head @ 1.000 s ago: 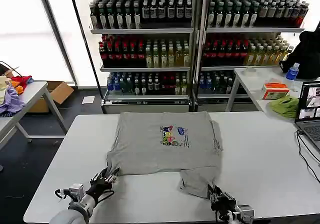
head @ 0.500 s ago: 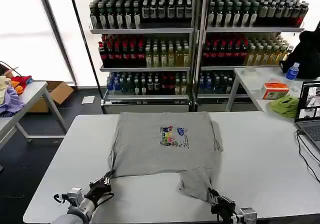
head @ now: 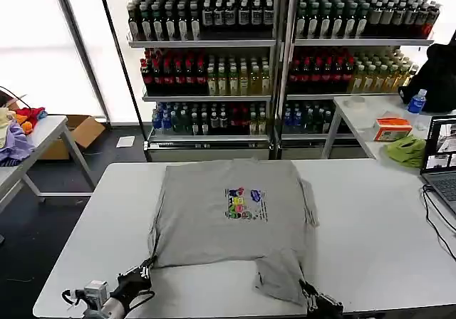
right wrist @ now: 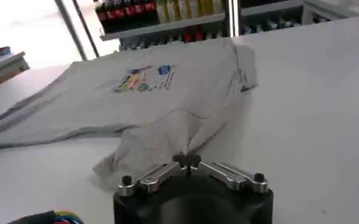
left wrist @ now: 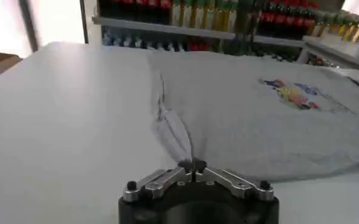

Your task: Fold and organize the clothes.

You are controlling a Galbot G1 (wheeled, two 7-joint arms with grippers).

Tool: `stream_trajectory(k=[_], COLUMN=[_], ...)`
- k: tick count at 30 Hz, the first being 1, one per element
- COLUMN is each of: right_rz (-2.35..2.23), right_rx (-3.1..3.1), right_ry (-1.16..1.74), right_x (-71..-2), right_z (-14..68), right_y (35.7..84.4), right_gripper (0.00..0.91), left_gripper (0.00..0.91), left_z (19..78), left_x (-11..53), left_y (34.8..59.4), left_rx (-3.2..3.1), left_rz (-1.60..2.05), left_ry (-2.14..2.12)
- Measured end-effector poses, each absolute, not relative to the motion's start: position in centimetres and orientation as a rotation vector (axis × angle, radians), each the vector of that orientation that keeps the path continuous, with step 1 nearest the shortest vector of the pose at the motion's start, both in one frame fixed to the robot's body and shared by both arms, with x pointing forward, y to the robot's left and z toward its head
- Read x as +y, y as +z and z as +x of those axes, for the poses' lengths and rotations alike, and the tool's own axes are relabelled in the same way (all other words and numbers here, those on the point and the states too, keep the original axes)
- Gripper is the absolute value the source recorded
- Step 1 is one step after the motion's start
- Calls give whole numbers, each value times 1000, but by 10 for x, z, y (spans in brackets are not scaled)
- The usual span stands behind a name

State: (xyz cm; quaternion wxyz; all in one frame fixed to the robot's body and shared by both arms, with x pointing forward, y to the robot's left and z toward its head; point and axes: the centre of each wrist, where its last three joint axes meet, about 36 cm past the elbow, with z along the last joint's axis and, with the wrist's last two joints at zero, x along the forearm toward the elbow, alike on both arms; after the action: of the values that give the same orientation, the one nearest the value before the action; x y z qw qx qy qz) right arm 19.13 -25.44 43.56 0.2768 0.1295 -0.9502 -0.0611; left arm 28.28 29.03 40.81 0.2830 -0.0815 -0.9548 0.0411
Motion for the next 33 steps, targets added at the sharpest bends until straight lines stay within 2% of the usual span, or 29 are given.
stream_trajectory(k=[7,15,33], right_rz=[379,342,282], right_rx=[-2561,-2661,-2912], right_ry=[-186,-236,-273], right_x=[-253,-258,-269], right_z=[176,196,323], right_y=[439,436,434], right_gripper=[0,0,0], left_gripper=[10,10,10], left_z=[258,254,340], left_x=[286,286,305], left_y=[433,446,452], left_rx=[-2521,-2503,-2592], left_rz=[-250,-287,-337], left_ry=[68,43,77])
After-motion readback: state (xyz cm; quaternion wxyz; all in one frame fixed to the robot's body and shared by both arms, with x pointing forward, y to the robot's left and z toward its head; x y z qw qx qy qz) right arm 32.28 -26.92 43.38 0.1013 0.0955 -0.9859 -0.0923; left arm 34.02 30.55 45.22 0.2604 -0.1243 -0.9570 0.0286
